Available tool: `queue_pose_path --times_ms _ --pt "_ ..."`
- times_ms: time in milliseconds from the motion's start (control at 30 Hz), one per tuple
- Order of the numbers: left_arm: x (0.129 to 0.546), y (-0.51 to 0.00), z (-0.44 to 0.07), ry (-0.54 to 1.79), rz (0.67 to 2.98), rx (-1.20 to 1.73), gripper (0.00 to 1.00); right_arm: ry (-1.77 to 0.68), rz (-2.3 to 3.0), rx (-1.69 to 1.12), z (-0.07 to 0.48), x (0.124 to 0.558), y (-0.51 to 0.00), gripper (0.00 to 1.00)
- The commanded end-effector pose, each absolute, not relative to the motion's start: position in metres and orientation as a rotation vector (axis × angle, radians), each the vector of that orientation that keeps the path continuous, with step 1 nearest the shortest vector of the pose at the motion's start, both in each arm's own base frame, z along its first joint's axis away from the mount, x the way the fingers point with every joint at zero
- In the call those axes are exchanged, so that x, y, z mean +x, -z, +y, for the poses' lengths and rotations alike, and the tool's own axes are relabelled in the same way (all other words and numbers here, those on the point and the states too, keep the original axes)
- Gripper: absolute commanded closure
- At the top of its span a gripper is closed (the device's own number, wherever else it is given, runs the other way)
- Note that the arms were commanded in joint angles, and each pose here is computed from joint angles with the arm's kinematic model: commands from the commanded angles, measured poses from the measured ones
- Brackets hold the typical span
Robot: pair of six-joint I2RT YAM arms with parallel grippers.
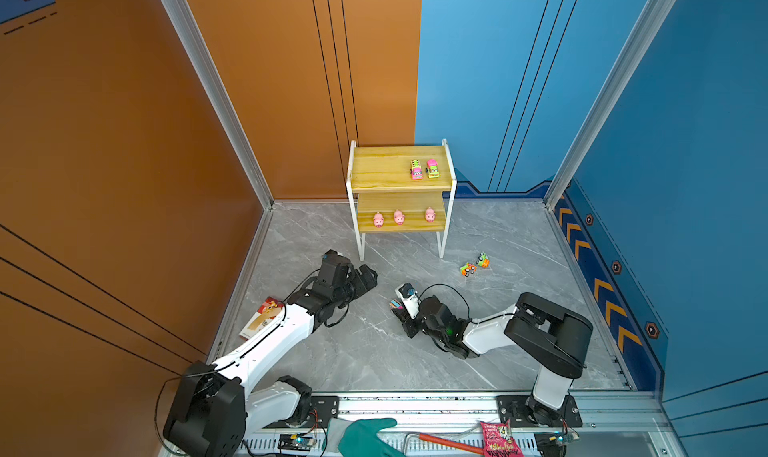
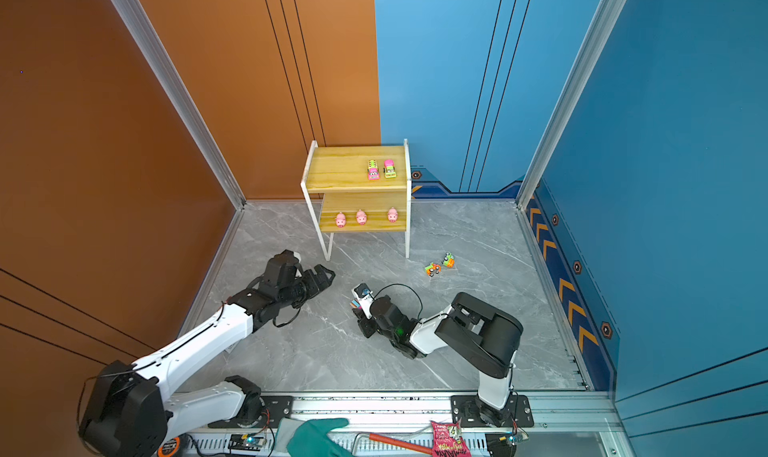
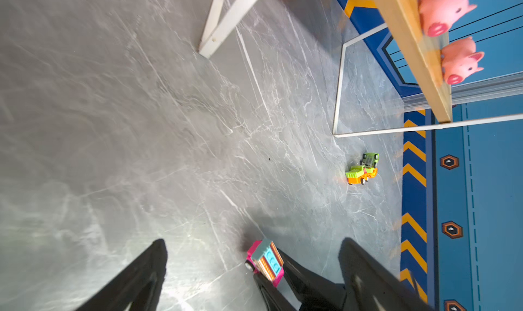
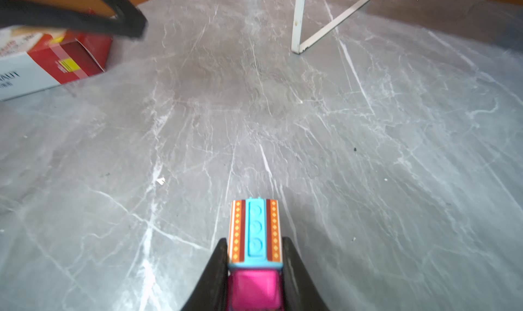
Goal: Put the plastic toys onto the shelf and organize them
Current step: 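Raise the truck over the top shelf with the right gripper while the left withdraws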
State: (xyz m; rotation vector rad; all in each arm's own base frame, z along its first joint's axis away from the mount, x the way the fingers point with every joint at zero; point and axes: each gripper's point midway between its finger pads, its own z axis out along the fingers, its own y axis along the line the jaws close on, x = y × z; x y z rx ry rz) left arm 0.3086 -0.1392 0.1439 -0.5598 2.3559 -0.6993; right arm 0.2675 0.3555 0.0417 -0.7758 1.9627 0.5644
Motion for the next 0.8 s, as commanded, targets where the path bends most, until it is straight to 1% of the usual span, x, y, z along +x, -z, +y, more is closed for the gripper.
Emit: queue_pose_path --times_ms 0,167,300,367,467,600,767 --pt "0.291 -0.142 -0.108 0.503 2.450 -0.481 0.03 -0.554 1.892 -0.770 0.360 0.272 -0.044 0.73" --pt "0.291 -0.158 -0.094 0.488 2.447 -0.454 0.03 -0.545 1.876 -0.756 0.359 0.275 -0.045 0.73" --pt "0.297 -0.178 -0.091 0.467 2.440 -0.369 0.02 -0.544 1.838 -0.726 0.358 0.280 -0.073 0.73" --pt "0.301 -0.191 -0.092 0.460 2.422 -0.312 0.00 -0.530 1.822 -0.698 0.357 0.285 -0.095 0.73" --pt "0.306 -0.216 -0.091 0.448 2.368 -0.234 0.02 -0.504 1.792 -0.656 0.354 0.294 -0.140 0.74" --pt "0.312 -0.255 -0.092 0.437 2.275 -0.120 0.02 -0.434 1.745 -0.612 0.348 0.308 -0.211 0.74" --pt "0.315 -0.289 -0.098 0.419 2.192 0.040 0.02 -0.362 1.724 -0.487 0.331 0.338 -0.296 0.74"
